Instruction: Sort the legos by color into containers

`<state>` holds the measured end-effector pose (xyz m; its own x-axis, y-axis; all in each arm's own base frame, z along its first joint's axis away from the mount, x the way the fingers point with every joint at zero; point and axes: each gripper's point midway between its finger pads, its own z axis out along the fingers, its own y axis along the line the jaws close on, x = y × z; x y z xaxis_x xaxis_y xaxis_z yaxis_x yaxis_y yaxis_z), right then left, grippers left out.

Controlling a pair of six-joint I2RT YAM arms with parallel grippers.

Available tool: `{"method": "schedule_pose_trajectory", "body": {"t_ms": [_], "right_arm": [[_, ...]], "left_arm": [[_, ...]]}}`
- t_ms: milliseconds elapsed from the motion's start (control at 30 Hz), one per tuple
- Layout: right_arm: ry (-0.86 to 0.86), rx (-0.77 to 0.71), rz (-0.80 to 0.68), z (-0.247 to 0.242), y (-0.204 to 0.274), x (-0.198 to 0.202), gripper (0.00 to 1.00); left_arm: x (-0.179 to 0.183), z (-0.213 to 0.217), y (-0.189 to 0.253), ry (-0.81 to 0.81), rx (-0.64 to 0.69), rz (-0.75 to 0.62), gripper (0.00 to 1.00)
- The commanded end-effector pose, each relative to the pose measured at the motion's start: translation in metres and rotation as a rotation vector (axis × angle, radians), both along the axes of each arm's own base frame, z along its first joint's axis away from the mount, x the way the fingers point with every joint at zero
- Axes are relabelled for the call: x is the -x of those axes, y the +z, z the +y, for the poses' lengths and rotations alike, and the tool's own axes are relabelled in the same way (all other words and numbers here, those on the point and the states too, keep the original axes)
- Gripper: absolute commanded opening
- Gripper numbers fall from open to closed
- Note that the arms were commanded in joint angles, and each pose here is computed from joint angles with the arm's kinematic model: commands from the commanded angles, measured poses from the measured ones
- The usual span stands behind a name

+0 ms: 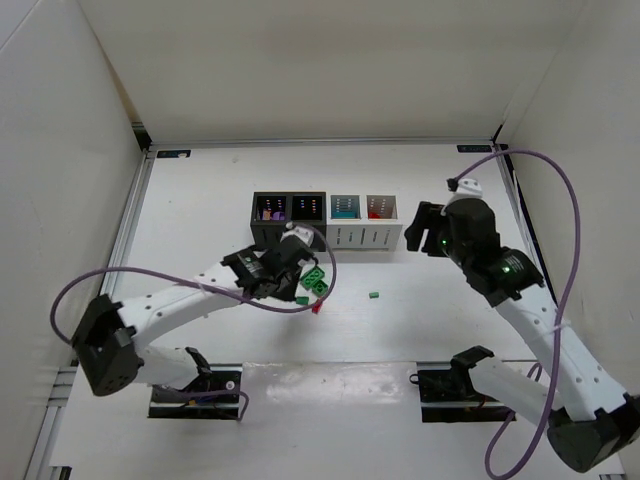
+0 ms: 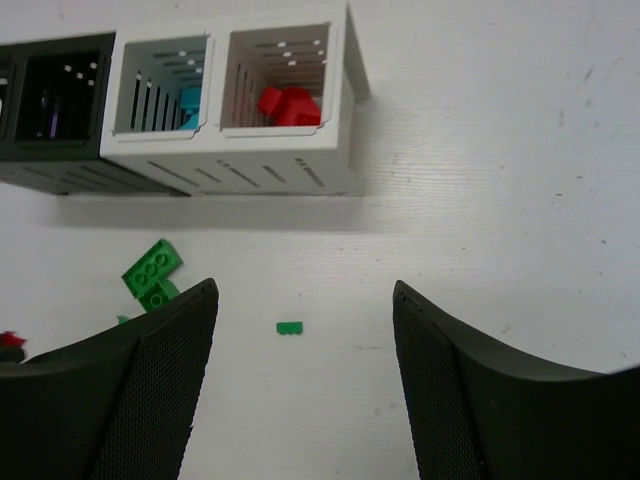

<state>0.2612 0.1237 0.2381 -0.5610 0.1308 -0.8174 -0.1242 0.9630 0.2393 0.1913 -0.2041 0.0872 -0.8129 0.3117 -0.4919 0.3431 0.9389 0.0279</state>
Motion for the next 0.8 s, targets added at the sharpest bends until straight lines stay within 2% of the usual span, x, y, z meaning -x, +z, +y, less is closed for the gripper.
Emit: {"method": "schedule_pose_trajectory", "body": {"t_ms": [0, 33, 100, 133, 167, 233, 333, 367, 433, 467, 533, 567, 767], "right_arm": [[-0.066, -0.035, -0.035, -0.019, 0.009, 0.006, 0.73], [-0.081, -0.039, -0.04, -0.025, 0.01, 0.009, 0.73], [-0.106, -0.049, -0.052, -0.035, 0.013, 0.013, 0.73], [-0.109, -0.044, -0.045, -0.039, 0.011, 0.016, 0.73], [-0.141, -0.052, -0.063, -0.049, 0.015, 0.018, 0.73], [-0.125, -0.06, -0.07, -0.049, 0.017, 0.02, 0.73], [-0.162, -0.077, -0.075, -0.062, 0.018, 0.022, 0.73], [-0.175, -0.078, -0.082, -0.067, 0.018, 0.022, 0.73], [-0.168, -0.093, -0.077, -0.068, 0.018, 0.022, 0.73], [-0.169, -0.1, -0.075, -0.069, 0.018, 0.022, 0.73], [-0.167, -0.096, -0.064, -0.073, 0.014, 0.021, 0.73], [-0.166, -0.101, -0.053, -0.073, 0.01, 0.021, 0.73], [-0.163, -0.136, -0.044, -0.079, 0.007, 0.019, 0.73]], "left_arm": [[-0.032, -0.028, 0.083, -0.117, 0.131, -0.225, 0.23], [-0.042, -0.043, 0.114, -0.164, 0.175, -0.287, 0.23], [-0.058, -0.061, 0.116, -0.218, 0.148, -0.307, 0.23], [-0.07, -0.078, 0.154, -0.246, 0.201, -0.372, 0.23], [-0.08, -0.092, 0.136, -0.283, 0.149, -0.341, 0.23], [-0.098, -0.121, 0.178, -0.334, 0.224, -0.418, 0.23], [-0.127, -0.157, 0.178, -0.384, 0.246, -0.412, 0.23], [-0.141, -0.174, 0.201, -0.402, 0.288, -0.449, 0.23], [-0.158, -0.187, 0.165, -0.41, 0.225, -0.379, 0.23], [-0.166, -0.196, 0.203, -0.415, 0.284, -0.445, 0.23], [-0.178, -0.208, 0.17, -0.437, 0.235, -0.396, 0.23], [-0.183, -0.215, 0.194, -0.447, 0.271, -0.443, 0.23], [-0.21, -0.237, 0.169, -0.437, 0.275, -0.405, 0.23]]}}
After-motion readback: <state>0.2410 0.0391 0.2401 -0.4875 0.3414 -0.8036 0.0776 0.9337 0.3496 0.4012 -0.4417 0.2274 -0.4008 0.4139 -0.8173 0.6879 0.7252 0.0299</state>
